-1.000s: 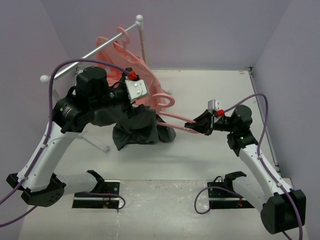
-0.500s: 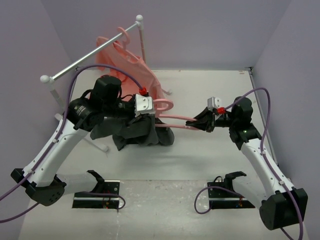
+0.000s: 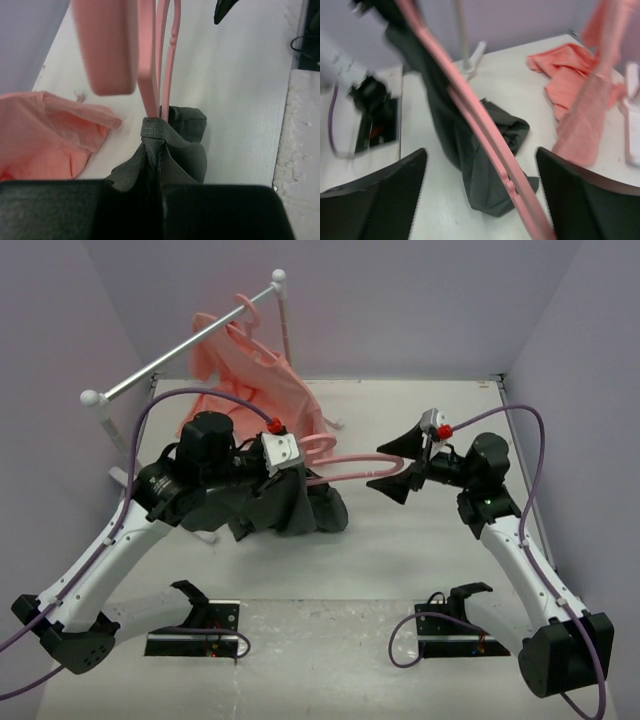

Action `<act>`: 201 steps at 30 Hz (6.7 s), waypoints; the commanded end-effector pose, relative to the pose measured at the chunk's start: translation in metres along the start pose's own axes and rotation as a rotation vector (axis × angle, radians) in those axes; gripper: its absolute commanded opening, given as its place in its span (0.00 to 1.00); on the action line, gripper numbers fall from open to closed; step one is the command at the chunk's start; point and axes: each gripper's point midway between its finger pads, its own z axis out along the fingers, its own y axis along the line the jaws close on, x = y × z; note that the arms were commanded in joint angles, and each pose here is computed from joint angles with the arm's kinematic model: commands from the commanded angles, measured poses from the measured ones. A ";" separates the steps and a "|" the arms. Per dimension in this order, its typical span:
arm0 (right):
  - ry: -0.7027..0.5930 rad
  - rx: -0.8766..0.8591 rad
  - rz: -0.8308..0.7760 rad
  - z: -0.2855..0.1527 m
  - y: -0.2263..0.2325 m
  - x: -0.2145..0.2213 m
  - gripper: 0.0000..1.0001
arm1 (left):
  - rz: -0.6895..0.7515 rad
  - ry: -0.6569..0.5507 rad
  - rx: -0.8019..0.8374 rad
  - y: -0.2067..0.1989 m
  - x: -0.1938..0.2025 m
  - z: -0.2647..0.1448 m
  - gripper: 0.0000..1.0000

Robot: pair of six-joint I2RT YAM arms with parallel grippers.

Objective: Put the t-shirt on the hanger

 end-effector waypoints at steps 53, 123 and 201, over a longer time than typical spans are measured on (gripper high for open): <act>-0.037 0.931 0.645 0.000 -0.139 0.022 0.00 | -0.188 -0.270 -0.388 0.030 -0.039 -0.065 0.00; 0.024 0.056 0.257 0.035 0.022 -0.117 0.00 | -0.445 -0.127 -0.246 0.061 -0.011 0.030 1.00; -0.038 -0.117 0.095 0.045 0.058 -0.162 0.00 | -0.402 -0.434 0.465 -0.028 -0.118 0.040 0.49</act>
